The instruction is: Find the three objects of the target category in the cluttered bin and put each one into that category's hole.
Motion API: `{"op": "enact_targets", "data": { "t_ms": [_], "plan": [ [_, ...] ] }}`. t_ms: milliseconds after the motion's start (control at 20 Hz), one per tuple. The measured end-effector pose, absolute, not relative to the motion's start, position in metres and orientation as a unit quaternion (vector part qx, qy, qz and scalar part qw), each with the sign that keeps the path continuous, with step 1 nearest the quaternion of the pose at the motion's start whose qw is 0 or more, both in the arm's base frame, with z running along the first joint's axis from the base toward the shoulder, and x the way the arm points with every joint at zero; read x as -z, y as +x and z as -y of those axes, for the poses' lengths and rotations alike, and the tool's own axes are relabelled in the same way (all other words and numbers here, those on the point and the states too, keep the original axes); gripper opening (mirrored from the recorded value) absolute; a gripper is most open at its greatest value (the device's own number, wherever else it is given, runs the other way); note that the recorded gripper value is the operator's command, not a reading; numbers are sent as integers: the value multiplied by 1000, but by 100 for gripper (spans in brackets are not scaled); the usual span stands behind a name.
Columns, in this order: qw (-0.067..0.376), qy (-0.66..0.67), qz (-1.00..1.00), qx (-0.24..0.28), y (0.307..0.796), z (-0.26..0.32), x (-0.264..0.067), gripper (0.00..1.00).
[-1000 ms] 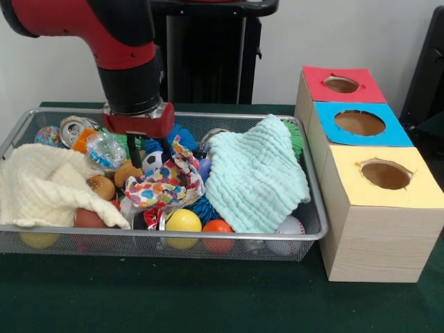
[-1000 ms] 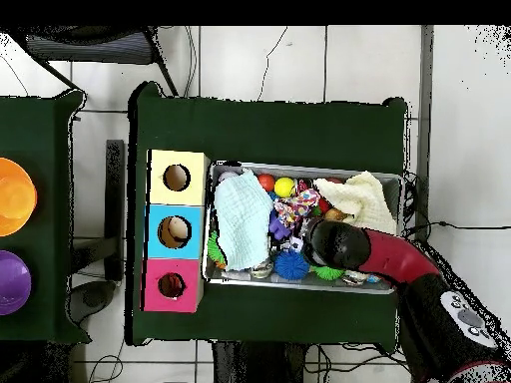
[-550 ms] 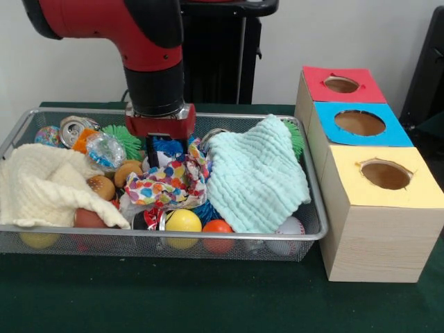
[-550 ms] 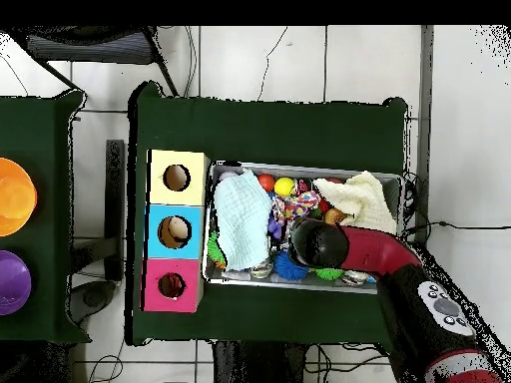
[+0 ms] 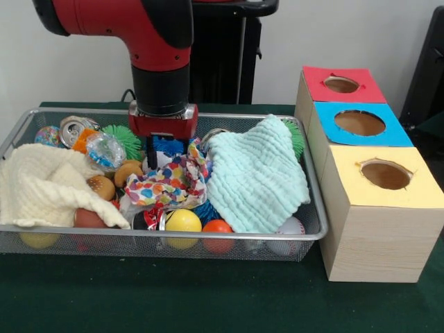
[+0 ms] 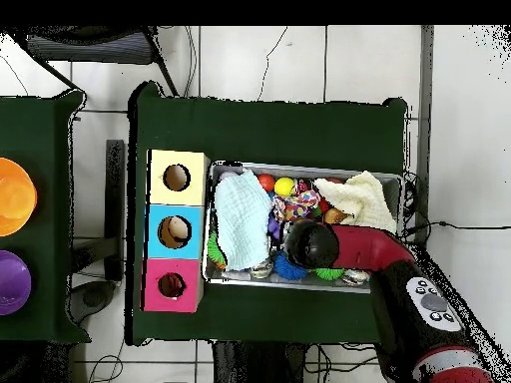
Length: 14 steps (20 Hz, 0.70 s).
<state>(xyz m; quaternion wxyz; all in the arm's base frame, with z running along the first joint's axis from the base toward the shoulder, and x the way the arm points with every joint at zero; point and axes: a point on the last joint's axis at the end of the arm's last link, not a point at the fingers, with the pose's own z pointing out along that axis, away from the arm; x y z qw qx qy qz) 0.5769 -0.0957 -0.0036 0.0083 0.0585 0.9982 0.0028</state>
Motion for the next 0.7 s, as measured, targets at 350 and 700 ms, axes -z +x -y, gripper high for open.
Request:
{"op": "enact_targets", "data": {
  "t_ms": [350,700],
  "plan": [
    [4,40,-999,22,571,97,5,100],
    [5,41,-999,32,572,104,4,100]
  ]
}}
